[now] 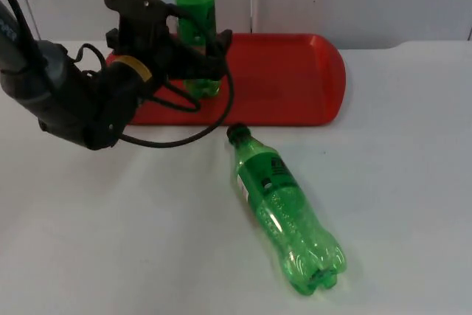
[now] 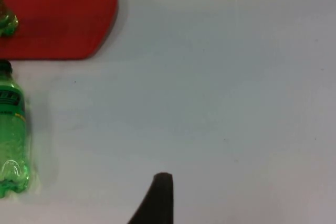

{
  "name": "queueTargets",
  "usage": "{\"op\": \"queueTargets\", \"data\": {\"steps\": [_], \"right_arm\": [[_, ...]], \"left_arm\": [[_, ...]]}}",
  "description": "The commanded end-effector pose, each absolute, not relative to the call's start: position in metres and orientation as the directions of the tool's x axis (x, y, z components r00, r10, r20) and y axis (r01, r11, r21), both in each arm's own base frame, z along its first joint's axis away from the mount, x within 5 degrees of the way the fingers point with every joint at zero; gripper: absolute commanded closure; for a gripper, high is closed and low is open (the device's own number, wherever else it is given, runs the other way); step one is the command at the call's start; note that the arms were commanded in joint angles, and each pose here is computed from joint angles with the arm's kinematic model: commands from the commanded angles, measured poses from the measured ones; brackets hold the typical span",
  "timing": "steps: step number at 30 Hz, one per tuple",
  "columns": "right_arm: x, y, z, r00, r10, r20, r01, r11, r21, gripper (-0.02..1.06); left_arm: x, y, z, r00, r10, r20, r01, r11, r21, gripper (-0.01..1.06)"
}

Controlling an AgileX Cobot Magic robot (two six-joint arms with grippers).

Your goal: Place the bottle upright on the tray.

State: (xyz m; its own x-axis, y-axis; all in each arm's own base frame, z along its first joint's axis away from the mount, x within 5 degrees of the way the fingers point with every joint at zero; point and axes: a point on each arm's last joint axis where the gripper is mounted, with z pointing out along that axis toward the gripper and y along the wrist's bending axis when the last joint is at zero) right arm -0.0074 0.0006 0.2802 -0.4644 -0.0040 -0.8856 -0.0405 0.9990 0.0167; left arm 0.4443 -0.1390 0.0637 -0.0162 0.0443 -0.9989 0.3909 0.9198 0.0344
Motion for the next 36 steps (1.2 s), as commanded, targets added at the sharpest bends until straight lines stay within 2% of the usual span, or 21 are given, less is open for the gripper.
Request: {"op": "queueTargets", "data": {"steps": [1,6,19,23,24,27,33,36], "right_arm": [[-0.007,0.001,0.280,-0.459,-0.003,-0.888,-0.037,0.999,0.016,0.20],[-0.007,0.001,0.280,-0.459,-0.003,-0.888,-0.037,0.999,0.016,0.20],[-0.007,0.001,0.280,-0.459,-0.003,-0.888,-0.037,0.999,0.016,0.20],[-0.007,0.001,0.280,-0.459,-0.003,-0.888,-0.037,0.999,0.016,0.20],[-0.007,0.001,0.280,-0.459,-0.003,-0.888,-0.037,0.999,0.016,0.20],[-0.007,0.001,0.280,-0.459,-0.003,-0.888,-0.037,0.999,0.016,0.20],[-0.007,0.001,0.280,-0.459,-0.003,-0.888,-0.037,0.999,0.016,0.20],[-0.007,0.001,0.280,-0.459,-0.003,-0.888,-0.037,0.999,0.016,0.20]], "left_arm": [[0.440,-0.135,0.069,-0.007,0.024,-1.000,0.366,0.930,0.019,0.00],[0.418,-0.129,0.071,0.002,0.012,-1.000,0.370,0.929,0.012,0.00],[0.366,-0.113,0.106,-0.128,0.061,-0.990,0.367,0.930,0.010,0.00],[0.357,-0.109,0.131,-0.280,0.136,-0.950,0.361,0.932,0.027,0.00],[0.357,-0.109,0.131,-0.280,0.136,-0.950,0.361,0.932,0.027,0.00],[0.348,-0.105,0.161,-0.356,0.173,-0.918,0.351,0.936,0.041,0.00],[0.335,-0.100,0.199,-0.366,0.180,-0.913,0.338,0.940,0.050,0.00],[0.321,-0.094,0.231,-0.363,0.171,-0.916,0.324,0.945,0.048,0.00]]}}
